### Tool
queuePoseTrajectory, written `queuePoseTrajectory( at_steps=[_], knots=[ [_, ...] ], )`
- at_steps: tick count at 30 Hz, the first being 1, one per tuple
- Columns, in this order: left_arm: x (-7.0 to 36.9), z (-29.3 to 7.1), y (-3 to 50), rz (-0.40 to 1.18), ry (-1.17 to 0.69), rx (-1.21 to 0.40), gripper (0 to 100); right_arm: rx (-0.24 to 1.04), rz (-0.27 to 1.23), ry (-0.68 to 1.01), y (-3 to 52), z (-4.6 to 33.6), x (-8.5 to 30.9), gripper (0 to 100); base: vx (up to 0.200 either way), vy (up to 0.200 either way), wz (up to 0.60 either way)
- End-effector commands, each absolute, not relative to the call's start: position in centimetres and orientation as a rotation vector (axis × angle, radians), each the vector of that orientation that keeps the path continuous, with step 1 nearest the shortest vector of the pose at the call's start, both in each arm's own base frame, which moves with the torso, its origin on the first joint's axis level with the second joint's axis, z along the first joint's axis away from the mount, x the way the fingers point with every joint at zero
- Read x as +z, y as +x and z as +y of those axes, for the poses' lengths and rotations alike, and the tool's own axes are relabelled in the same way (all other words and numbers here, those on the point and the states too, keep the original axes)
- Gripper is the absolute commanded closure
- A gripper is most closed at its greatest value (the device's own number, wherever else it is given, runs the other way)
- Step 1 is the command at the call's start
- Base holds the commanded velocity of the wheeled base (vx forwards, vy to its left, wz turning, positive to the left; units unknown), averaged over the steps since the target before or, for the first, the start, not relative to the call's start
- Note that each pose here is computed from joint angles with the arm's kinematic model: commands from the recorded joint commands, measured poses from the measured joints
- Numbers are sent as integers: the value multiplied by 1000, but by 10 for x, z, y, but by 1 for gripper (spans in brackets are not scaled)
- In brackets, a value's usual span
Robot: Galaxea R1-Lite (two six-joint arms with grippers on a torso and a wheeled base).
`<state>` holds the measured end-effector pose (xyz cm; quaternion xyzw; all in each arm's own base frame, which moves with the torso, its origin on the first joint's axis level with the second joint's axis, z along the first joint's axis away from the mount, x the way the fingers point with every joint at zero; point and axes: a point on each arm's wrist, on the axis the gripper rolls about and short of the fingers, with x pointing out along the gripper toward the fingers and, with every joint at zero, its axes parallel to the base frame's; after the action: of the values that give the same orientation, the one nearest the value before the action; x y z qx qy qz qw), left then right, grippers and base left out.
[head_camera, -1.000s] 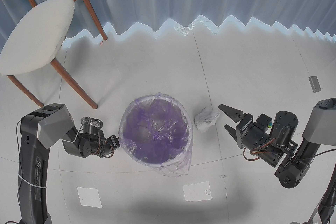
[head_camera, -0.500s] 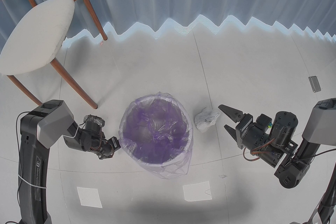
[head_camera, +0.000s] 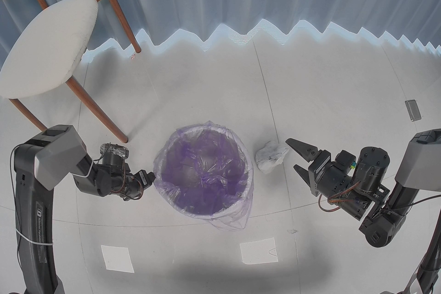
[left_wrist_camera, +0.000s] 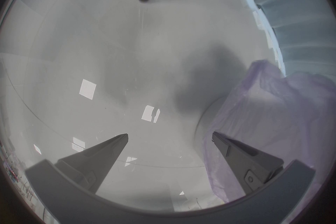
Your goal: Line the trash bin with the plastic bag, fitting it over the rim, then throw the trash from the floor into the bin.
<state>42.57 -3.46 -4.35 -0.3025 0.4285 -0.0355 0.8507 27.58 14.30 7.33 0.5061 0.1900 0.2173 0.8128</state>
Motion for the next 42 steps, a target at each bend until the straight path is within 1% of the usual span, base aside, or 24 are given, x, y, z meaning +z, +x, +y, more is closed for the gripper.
queuePoseTrajectory(
  at_steps=[1, 4, 8, 9, 12, 13, 15, 17, 22, 23, 28, 30, 31, 33, 34, 37, 42],
  knots=[
    [23, -22, 399, 780, -649, -106, 0, 476, 389, 1084, 277, 144, 75, 0, 0, 0, 0],
    [35, -20, 381, 788, -641, -110, 0, 475, 391, 1084, 277, 144, 75, 0, 0, 0, 0],
    [31, -10, 372, 798, -564, -102, 0, 475, 391, 1084, 277, 144, 75, 0, 0, 0, 0],
    [27, -2, 370, 801, -532, -92, 0, 476, 389, 1084, 277, 144, 75, 0, 0, 0, 0],
    [27, 7, 370, 789, -513, -80, 0, 476, 389, 1084, 276, 143, 75, 0, 0, 0, 0],
    [31, 14, 376, 746, -519, -80, 0, 476, 388, 1084, 276, 143, 76, 0, 0, 0, 0],
    [37, 16, 388, 682, -518, -97, 0, 476, 388, 1084, 276, 144, 76, 0, 0, 0, 0],
    [34, 15, 397, 654, -520, -118, 0, 475, 391, 1084, 277, 144, 75, 0, 0, 0, 0],
    [11, -2, 431, 597, -506, -188, 0, 470, 398, 1080, 277, 144, 72, 0, 0, 0, 0],
    [8, -3, 433, 595, -511, -198, 0, 468, 397, 1079, 277, 144, 72, 0, 0, 0, 0],
    [3, -15, 452, 581, -619, -363, 0, 466, 392, 1077, 278, 143, 72, 0, 0, 0, 0],
    [3, -16, 456, 578, -647, -391, 0, 465, 391, 1079, 278, 142, 73, 0, 0, 0, 0],
    [-1, -16, 461, 585, -704, -421, 0, 466, 389, 1088, 279, 142, 74, 0, 0, 0, 0],
    [-3, -17, 464, 589, -733, -428, 0, 464, 389, 1086, 280, 142, 73, 0, 0, 0, 0],
    [-12, -15, 470, 591, -779, -418, 0, 459, 397, 1081, 281, 143, 69, 0, 0, 0, 0],
    [-24, -12, 475, 577, -789, -411, 0, 452, 407, 1076, 282, 143, 65, 0, 0, 0, 0],
    [-31, -7, 472, 584, -798, -401, 0, 447, 412, 1074, 285, 144, 61, 0, 0, 0, 0]
  ],
)
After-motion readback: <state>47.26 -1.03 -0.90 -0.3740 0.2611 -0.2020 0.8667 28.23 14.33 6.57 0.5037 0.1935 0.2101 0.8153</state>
